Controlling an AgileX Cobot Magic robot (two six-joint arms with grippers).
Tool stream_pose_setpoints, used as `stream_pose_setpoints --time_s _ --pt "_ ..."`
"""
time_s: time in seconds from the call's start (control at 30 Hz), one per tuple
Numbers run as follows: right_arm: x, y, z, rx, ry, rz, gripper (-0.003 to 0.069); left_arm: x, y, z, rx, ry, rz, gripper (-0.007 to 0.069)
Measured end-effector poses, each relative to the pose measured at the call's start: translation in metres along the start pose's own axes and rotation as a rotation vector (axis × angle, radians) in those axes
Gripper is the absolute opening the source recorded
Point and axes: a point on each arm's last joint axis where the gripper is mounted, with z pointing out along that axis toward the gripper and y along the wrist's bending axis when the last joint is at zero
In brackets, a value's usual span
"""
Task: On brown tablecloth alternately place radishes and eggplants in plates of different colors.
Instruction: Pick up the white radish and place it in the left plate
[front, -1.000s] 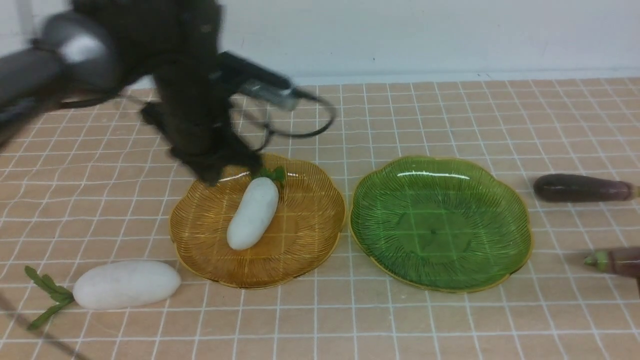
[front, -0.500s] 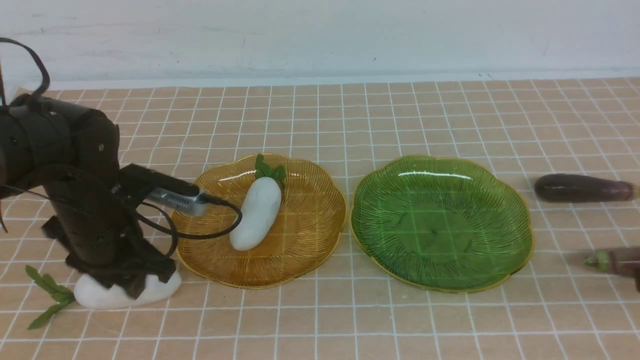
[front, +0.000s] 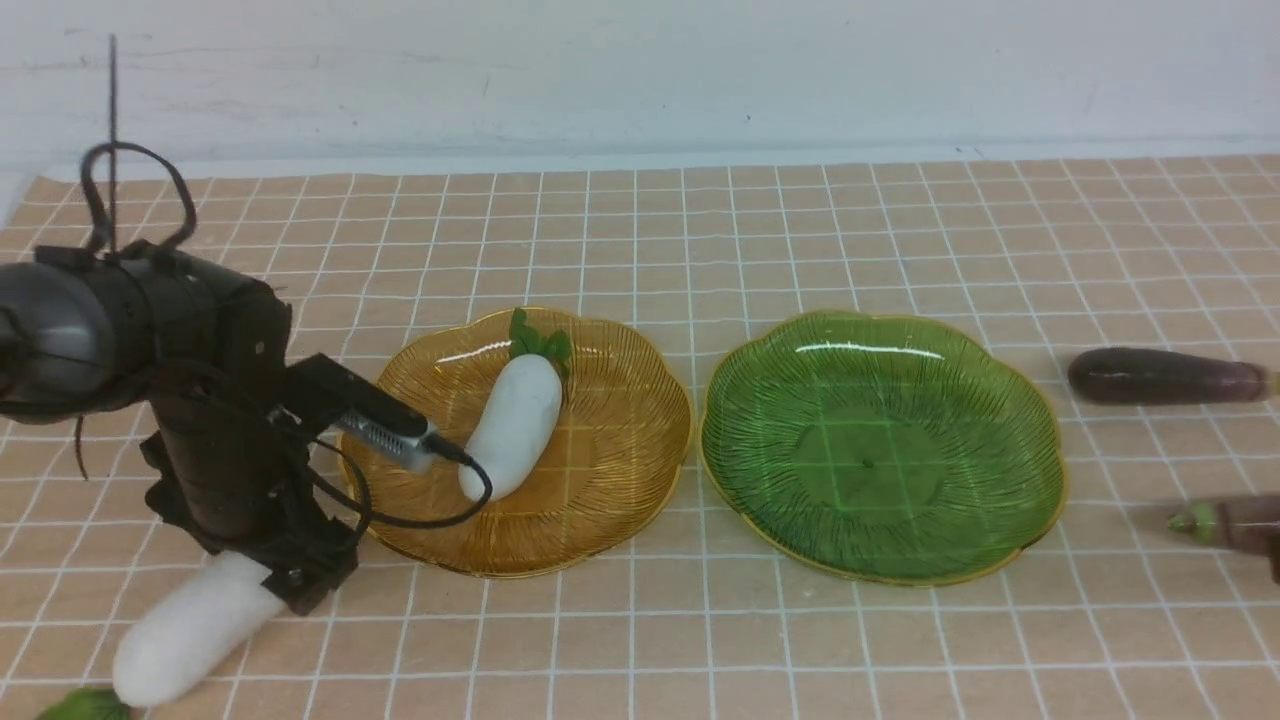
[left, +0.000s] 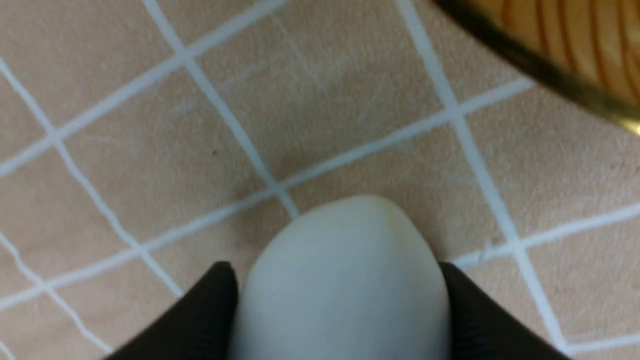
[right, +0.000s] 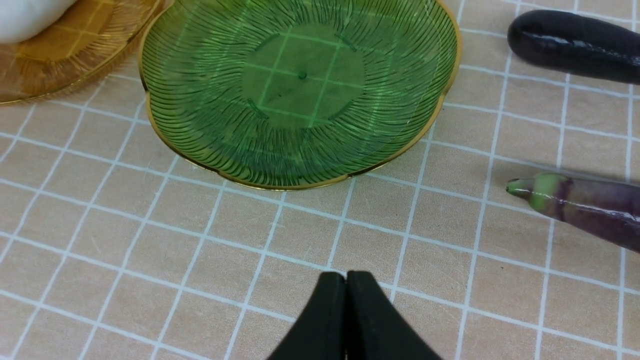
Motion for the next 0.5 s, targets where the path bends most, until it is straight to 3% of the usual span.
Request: stream_pose_setpoints --time_s 0.17,0.37,0.5 --pt "0.0 0.0 0.0 0.0 0.0 0.0 -0.0012 -0.001 0.006 -0.025 -0.002 0.032 -0.054 0.0364" --pt "0.0 0.0 0.0 0.0 0.0 0.0 -0.0012 -0.05 -0.005 -0.111 0.119 -0.362 -0.191 0.0364" --pt "0.002 0.001 0.0 -0.006 0.019 0.001 -0.0012 -0.089 -0.022 -0.11 0.146 -0.534 -0.178 0.0388"
